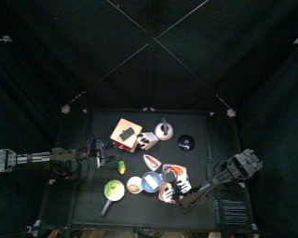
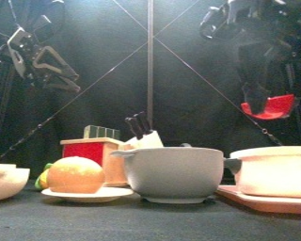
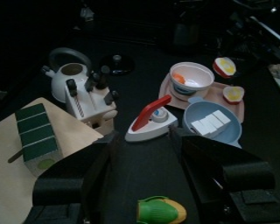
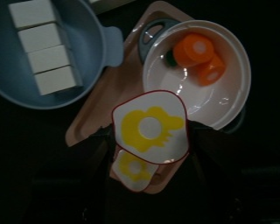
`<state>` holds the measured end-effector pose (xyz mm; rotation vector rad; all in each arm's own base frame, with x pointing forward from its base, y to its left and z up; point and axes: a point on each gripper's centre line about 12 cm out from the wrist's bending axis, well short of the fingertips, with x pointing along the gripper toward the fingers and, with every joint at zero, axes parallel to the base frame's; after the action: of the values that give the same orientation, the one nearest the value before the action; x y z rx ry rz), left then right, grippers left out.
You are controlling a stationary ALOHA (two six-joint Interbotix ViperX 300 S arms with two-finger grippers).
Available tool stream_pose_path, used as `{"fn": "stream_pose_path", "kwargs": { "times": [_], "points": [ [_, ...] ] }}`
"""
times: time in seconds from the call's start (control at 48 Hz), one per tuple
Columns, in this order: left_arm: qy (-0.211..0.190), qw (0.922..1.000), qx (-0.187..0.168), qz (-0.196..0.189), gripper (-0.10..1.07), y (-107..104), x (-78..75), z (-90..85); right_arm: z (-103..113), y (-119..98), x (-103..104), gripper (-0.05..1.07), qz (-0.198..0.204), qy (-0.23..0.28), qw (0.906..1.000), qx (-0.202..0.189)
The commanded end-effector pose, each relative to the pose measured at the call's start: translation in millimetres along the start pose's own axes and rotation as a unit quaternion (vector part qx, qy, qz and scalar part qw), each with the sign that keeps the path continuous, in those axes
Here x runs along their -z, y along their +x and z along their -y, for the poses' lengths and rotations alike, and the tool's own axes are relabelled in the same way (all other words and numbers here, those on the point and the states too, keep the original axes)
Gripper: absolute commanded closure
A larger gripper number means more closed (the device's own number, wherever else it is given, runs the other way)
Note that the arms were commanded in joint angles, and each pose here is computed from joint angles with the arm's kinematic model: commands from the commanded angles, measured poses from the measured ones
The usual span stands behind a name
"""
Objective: Place apple half in pot
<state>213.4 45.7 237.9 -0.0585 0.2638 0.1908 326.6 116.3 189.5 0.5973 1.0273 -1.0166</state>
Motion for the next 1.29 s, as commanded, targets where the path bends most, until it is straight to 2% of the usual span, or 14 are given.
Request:
{"fn": "stream_pose_path", "kwargs": {
  "times": [0.0, 0.375, 0.667, 0.979, 1.271],
  "points": [
    [-0.001, 1.0, -0.001, 0.008, 0.11, 0, -5.5, -0.4, 10, -4, -12, 0.26, -0.002, 0.018, 0.9998, -0.003],
    [-0.001, 1.0, 0.0, 0.005, 0.11, 1, -3.9, -0.1, 34, 23, -19, 0.23, -0.012, 0.035, 0.9981, 0.05],
    [-0.001, 1.0, 0.0, 0.005, 0.11, 0, -3.3, -0.2, 36, 26, -18, 0.15, -0.005, 0.041, 0.9974, 0.059],
    [-0.001, 1.0, -0.002, 0.005, 0.11, 0, -2.9, -0.8, 39, 29, -16, 0.0, -0.008, 0.06, 0.996, 0.065],
    [-0.003, 1.0, -0.008, 0.002, 0.11, 0, -1.3, -3.6, 32, 20, -19, 0.0, -0.001, 0.057, 0.9974, 0.044]
  ]
}}
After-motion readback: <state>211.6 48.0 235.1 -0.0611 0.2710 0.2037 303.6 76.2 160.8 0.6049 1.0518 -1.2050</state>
